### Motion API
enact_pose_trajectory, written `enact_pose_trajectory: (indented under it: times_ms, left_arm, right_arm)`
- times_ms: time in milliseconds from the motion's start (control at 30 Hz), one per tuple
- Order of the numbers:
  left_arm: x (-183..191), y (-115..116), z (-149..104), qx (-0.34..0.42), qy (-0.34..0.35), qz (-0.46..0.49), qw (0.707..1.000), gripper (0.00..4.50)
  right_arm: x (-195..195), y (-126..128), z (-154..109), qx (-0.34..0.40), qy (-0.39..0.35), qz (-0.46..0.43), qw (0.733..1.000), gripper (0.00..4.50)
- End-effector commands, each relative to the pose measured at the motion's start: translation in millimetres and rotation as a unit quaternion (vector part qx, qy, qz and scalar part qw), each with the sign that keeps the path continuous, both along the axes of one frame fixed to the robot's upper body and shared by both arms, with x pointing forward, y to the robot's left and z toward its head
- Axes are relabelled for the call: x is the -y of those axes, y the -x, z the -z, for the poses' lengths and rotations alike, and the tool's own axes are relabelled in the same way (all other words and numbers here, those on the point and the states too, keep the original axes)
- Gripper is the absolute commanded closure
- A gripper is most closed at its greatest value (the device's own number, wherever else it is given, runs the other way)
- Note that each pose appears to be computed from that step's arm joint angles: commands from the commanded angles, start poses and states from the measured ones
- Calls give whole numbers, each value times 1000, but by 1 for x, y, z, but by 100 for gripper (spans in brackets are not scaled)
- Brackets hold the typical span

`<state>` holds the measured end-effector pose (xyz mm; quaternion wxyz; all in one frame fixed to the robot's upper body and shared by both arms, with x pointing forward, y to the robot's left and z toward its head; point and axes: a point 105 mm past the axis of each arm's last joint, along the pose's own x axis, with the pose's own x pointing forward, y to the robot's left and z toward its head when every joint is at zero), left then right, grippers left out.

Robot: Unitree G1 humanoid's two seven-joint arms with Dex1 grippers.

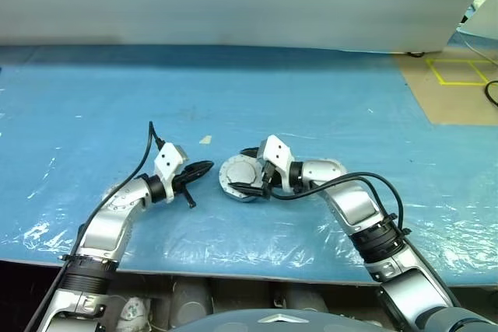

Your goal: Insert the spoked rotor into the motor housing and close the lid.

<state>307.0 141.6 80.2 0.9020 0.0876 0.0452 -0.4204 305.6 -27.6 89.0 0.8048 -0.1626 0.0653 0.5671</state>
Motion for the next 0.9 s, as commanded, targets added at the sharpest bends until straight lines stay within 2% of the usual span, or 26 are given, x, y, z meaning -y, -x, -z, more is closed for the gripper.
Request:
enact_pose_trajectory:
  times_ms: [33, 367, 533, 667, 800, 900]
  left_arm:
    - [-9, -5, -13, 28, 1, -10, 1000, 450]
    - [-8, -5, -11, 28, 1, -10, 1000, 450]
    - [-6, -5, -10, 26, 3, -7, 1000, 450]
    - [-6, -4, -9, 24, 3, -7, 1000, 450]
    - [-6, -4, -9, 24, 3, -7, 1000, 450]
    - [-5, -3, -9, 24, 4, -7, 1000, 450]
  right_arm:
    - [-3, -6, -14, 40, -15, 3, 999, 34]
    - [-5, -8, -20, 74, -32, 5, 997, 34]
    - [-7, -9, -24, 117, -30, 0, 993, 34]
    - [-9, 6, -15, 49, -36, -40, 997, 34]
    - [-13, 16, -23, -28, -88, -50, 994, 34]
    - [-14, 10, -30, -13, -93, -36, 995, 34]
